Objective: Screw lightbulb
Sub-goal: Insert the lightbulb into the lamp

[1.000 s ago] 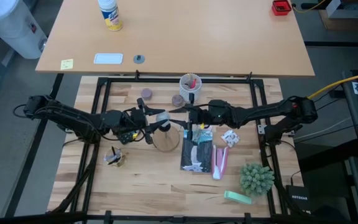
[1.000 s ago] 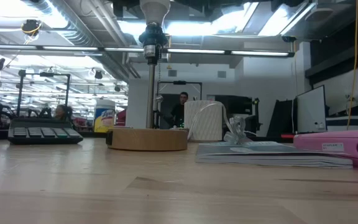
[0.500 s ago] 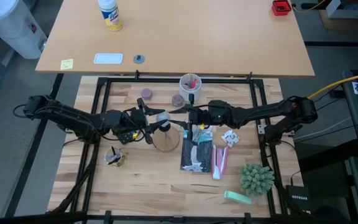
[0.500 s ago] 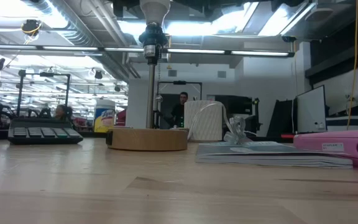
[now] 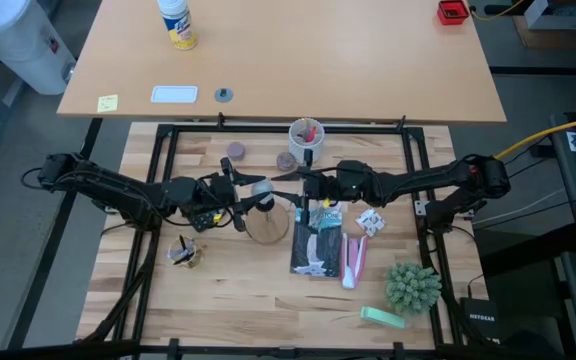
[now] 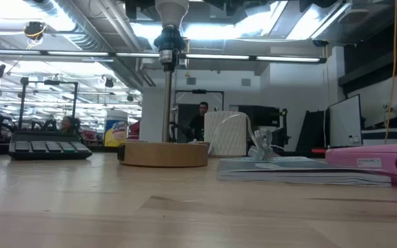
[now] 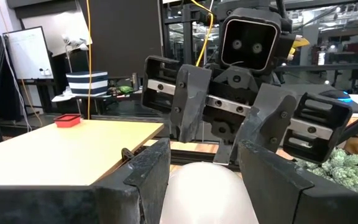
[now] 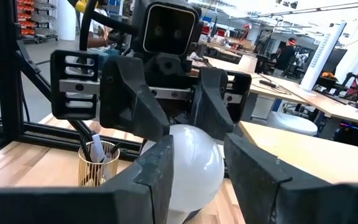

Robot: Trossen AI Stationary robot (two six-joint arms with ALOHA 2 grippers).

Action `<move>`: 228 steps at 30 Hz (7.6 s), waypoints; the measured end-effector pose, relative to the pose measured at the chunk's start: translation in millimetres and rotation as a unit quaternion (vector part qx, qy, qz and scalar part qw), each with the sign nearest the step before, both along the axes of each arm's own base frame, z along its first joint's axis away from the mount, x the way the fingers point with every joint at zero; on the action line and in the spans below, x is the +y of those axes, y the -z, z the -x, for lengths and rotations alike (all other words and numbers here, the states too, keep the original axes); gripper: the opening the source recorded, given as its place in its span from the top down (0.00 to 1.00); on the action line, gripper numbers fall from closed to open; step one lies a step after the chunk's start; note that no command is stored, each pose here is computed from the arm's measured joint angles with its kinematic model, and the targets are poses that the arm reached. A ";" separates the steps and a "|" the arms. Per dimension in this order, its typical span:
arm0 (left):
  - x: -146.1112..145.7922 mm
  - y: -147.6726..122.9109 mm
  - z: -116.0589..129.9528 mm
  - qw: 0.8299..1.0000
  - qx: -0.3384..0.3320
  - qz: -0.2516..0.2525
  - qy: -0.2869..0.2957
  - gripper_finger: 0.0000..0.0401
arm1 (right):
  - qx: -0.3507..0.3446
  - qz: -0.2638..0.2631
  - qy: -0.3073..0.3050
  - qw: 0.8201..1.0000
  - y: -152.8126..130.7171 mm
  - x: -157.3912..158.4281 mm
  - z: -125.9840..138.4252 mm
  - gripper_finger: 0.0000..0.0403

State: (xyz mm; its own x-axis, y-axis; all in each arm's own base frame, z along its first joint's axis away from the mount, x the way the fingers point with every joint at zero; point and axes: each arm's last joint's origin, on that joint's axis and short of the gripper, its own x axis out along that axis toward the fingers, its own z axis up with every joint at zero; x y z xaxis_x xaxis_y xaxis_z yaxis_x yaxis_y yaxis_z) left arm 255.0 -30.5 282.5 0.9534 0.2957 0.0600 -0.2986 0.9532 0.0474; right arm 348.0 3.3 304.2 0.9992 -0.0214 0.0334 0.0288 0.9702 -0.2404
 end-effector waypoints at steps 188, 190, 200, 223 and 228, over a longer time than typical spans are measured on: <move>-26.7 6.7 27.7 0.993 0.060 0.096 -0.046 0.99 | -0.013 -0.002 -0.010 1.000 13.1 0.9 -12.3 0.85; -25.7 6.7 27.4 0.992 0.060 0.096 -0.047 0.99 | -0.013 -0.002 -0.010 1.000 13.2 0.9 -12.3 0.85; -24.8 7.2 27.4 0.992 0.061 0.094 -0.056 1.00 | -0.012 -0.007 -0.017 1.000 13.2 1.2 -12.4 0.85; -23.0 1.8 33.0 0.987 0.045 0.063 -0.140 1.00 | -0.011 -0.029 -0.042 0.999 13.1 2.8 -12.3 0.85; -32.9 -9.9 40.6 0.992 0.020 0.049 -0.111 1.00 | -0.012 -0.027 -0.037 0.999 13.0 2.5 -12.3 0.85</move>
